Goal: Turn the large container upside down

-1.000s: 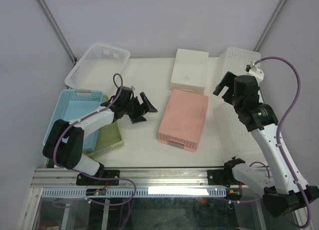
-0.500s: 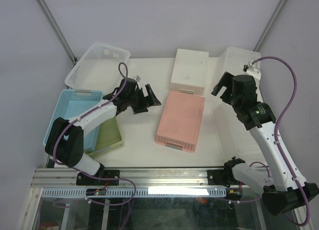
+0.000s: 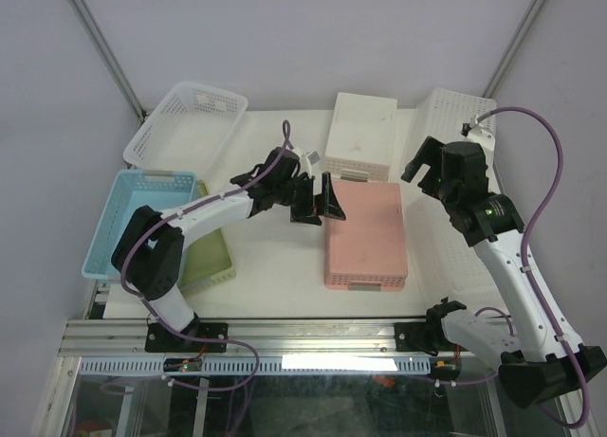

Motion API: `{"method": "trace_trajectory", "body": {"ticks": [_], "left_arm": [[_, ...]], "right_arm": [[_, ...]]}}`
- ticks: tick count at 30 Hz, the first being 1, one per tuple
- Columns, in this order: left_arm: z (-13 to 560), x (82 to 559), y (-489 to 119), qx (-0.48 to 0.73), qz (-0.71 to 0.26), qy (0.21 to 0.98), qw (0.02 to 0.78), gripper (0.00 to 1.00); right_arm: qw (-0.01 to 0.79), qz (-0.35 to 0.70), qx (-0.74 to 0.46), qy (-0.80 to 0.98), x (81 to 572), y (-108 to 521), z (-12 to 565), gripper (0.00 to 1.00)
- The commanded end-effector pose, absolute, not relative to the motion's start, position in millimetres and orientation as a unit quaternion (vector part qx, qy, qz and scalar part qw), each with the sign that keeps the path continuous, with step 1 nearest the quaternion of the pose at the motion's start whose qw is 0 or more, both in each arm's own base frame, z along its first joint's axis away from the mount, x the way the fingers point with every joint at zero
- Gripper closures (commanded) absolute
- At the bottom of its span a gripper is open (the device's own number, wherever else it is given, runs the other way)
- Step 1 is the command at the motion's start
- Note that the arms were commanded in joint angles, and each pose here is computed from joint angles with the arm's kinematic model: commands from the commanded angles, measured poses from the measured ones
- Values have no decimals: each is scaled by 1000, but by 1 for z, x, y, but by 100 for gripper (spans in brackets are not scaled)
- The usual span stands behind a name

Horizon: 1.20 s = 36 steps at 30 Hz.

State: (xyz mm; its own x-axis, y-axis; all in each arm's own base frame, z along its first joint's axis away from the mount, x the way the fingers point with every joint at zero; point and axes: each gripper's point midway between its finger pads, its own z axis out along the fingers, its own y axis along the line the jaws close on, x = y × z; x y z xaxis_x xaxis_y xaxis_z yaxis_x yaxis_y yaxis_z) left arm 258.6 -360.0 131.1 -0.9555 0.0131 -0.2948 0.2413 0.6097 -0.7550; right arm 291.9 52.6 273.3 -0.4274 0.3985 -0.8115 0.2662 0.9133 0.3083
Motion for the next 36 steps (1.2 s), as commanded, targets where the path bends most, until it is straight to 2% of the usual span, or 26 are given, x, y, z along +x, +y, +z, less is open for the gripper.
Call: {"method": "trace_trajectory", "body": {"ticks": [1,4,9,15,23,29,32,36], "left_arm": [[232,286,-336,124,-467,841,246,1],[243,327,-278,71,-396,865,301,1],[266,385,-186,16,-176,879,442,1],[266,423,-122,26,13,860,510,1],[208,492,-87,6,79,896,437,1],[161,524,-71,9,77,909,409,1],[152,533,-73,25,74,910,407,9],[145,540,-83,42,41,914,403,24]], "right_arm": [[524,79,205,823,296,51,291,6],[521,84,204,824,298,54,287,6],[516,95,201,827,300,59,283,6],[521,91,204,824,298,57,286,6],[521,95,202,824,292,56,289,6],[524,86,197,824,285,51,290,6],[526,87,193,824,287,52,293,6],[529,87,189,823,290,53,296,6]]}}
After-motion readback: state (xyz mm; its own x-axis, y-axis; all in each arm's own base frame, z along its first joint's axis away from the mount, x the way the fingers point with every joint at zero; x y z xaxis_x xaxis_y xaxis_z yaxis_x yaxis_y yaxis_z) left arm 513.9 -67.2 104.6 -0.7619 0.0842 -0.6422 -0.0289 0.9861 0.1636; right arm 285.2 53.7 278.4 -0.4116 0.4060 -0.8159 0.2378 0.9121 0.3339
